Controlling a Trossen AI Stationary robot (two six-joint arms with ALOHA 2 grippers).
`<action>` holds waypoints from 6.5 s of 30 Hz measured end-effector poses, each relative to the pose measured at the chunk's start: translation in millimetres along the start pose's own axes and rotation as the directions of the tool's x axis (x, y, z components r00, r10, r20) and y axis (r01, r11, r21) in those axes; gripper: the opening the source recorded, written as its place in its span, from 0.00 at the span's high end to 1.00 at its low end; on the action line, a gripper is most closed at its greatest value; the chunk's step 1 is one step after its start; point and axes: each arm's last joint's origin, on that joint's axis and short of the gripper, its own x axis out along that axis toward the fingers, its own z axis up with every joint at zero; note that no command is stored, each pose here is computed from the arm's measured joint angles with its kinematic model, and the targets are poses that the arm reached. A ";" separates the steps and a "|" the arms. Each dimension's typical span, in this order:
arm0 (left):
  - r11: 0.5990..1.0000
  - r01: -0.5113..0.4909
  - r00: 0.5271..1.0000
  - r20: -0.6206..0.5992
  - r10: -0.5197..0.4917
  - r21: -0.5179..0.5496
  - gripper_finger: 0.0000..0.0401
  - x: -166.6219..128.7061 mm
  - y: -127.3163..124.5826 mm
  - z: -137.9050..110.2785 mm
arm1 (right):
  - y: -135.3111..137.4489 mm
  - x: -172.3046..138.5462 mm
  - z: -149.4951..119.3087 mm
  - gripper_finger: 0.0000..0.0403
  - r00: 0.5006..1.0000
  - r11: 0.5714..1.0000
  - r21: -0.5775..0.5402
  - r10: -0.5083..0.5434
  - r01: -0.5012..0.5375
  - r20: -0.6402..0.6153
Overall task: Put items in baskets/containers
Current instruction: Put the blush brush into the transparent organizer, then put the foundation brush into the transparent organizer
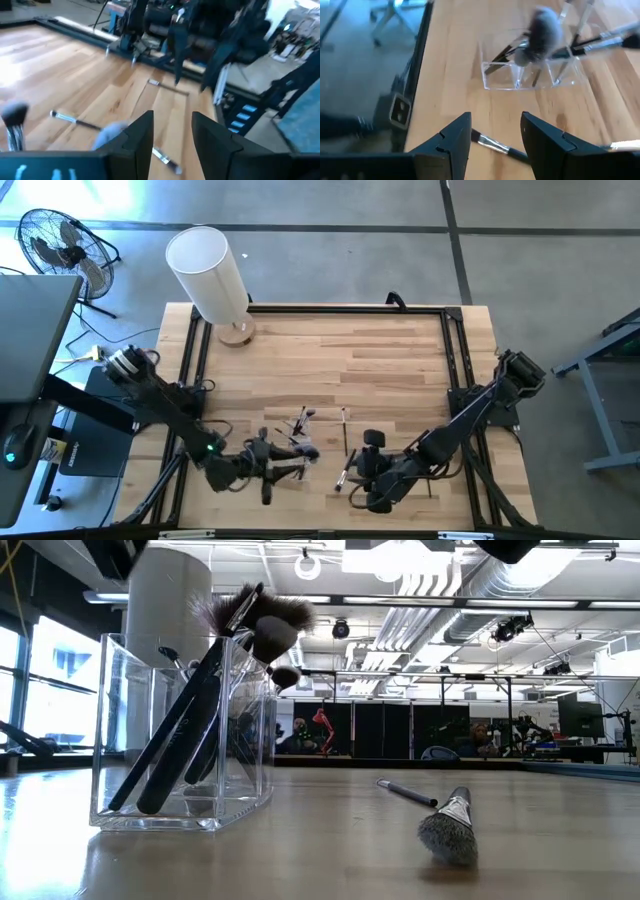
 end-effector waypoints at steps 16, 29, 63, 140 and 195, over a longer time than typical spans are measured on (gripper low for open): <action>0.922 -0.275 0.759 -0.650 0.035 -0.272 0.98 -70.3 54.0 23.8 | -9.7 38.0 11.4 0.59 0.989 0.952 -0.294 0.044 -0.085 -0.142; 0.907 -0.421 0.421 -0.891 0.171 -0.025 1.00 -88.2 78.8 3.3 | 17.5 107.6 12.4 0.59 0.880 0.807 -0.529 -0.027 -0.260 -0.474; 0.966 -0.255 0.388 -0.911 0.142 0.042 1.00 -88.8 80.0 -0.9 | 10.6 65.7 14.3 1.00 0.830 0.947 -0.080 -0.313 0.312 -0.461; 0.918 -0.367 0.659 -0.738 0.145 -0.147 1.00 -75.4 70.5 5.8 | -141.2 -0.4 91.6 0.74 0.666 0.580 0.345 -0.546 0.738 -0.508; 0.969 0.107 0.614 -0.782 0.112 0.223 1.00 -118.1 123.7 20.0 | -200.8 155.9 18.1 0.99 0.605 0.310 0.531 -0.239 0.789 -0.759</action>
